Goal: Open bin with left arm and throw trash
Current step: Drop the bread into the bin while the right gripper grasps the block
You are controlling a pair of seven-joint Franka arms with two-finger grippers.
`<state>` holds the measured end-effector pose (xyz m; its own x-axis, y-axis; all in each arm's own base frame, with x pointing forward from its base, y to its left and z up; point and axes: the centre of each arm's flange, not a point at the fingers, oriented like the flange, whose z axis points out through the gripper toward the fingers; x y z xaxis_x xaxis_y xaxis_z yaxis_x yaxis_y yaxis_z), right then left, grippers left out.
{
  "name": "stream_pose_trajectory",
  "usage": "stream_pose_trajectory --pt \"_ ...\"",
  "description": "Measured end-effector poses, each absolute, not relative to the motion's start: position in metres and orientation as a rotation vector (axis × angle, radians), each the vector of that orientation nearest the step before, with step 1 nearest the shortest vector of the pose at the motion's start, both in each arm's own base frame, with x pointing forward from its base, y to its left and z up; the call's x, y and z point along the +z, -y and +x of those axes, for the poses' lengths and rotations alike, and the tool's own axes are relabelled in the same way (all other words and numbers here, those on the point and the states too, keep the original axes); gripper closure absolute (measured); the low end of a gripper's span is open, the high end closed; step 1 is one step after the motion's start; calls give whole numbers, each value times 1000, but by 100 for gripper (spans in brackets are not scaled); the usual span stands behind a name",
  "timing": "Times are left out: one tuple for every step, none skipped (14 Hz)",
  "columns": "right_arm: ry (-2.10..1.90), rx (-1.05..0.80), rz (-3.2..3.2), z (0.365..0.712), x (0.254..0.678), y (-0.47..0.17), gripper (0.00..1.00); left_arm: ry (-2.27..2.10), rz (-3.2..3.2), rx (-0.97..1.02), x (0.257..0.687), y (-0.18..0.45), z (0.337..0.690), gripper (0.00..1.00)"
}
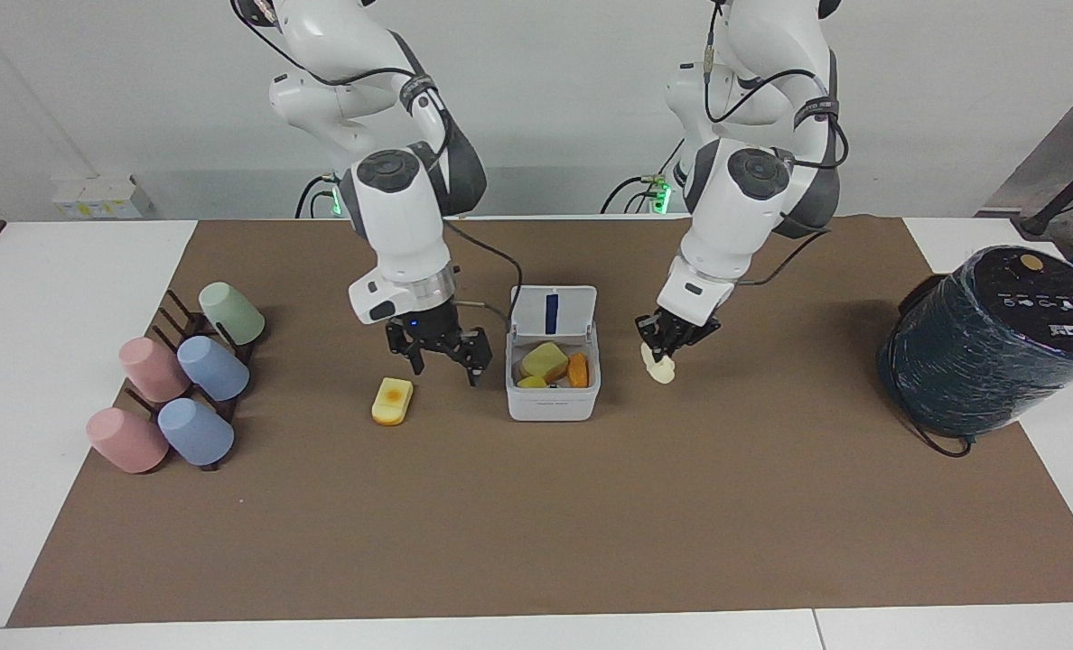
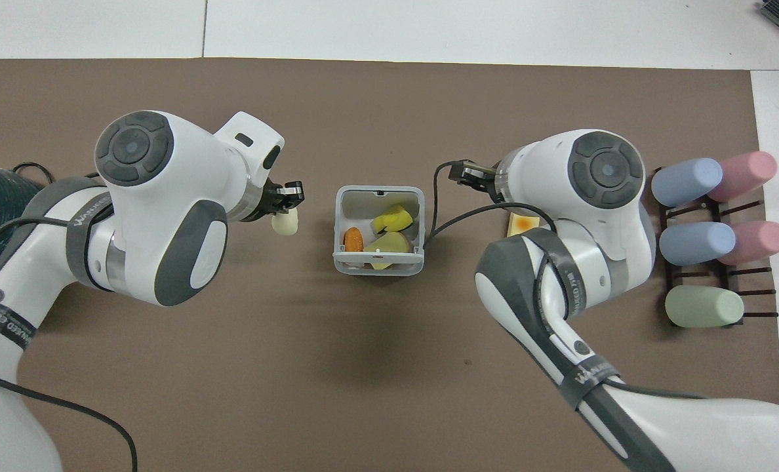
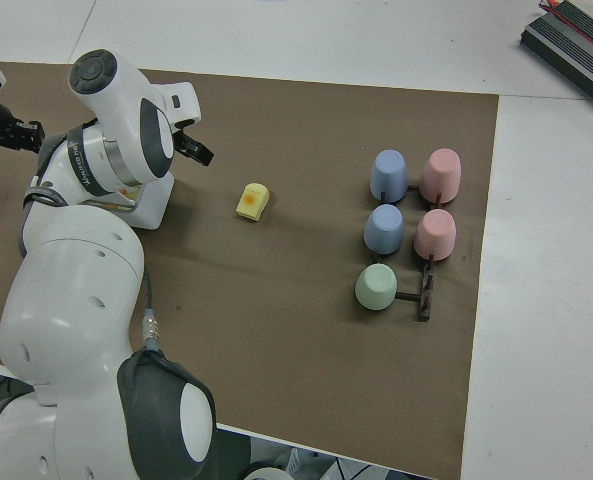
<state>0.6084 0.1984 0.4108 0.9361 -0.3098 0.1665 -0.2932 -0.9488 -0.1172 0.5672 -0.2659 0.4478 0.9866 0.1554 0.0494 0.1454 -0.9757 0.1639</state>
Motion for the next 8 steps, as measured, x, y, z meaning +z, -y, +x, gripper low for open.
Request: stream_pose_trajectory --pt "-437 -259 -3025 608 397 -179 0 -272 2957 100 452 276 565 89" --pt "-411 -250 -3039 606 383 -164 0 -310 2939 116 454 286 563 89" --pt "-385 -239 -3052 601 366 -151 0 -343 2918 135 455 298 560 89" --pt "-371 -228 -3062 596 350 -140 0 -366 2901 149 455 311 555 89" --pt "-365 -222 -3067 590 335 -129 0 -387 2887 154 453 326 550 91" --pt "-364 -227 -3067 584 321 -119 0 -400 2879 151 450 338 544 91" --pt "-367 -238 -3065 579 311 -112 0 -400 2876 148 447 347 540 88" --pt "-370 -241 -3063 575 304 -109 0 -396 2877 145 446 352 537 88"
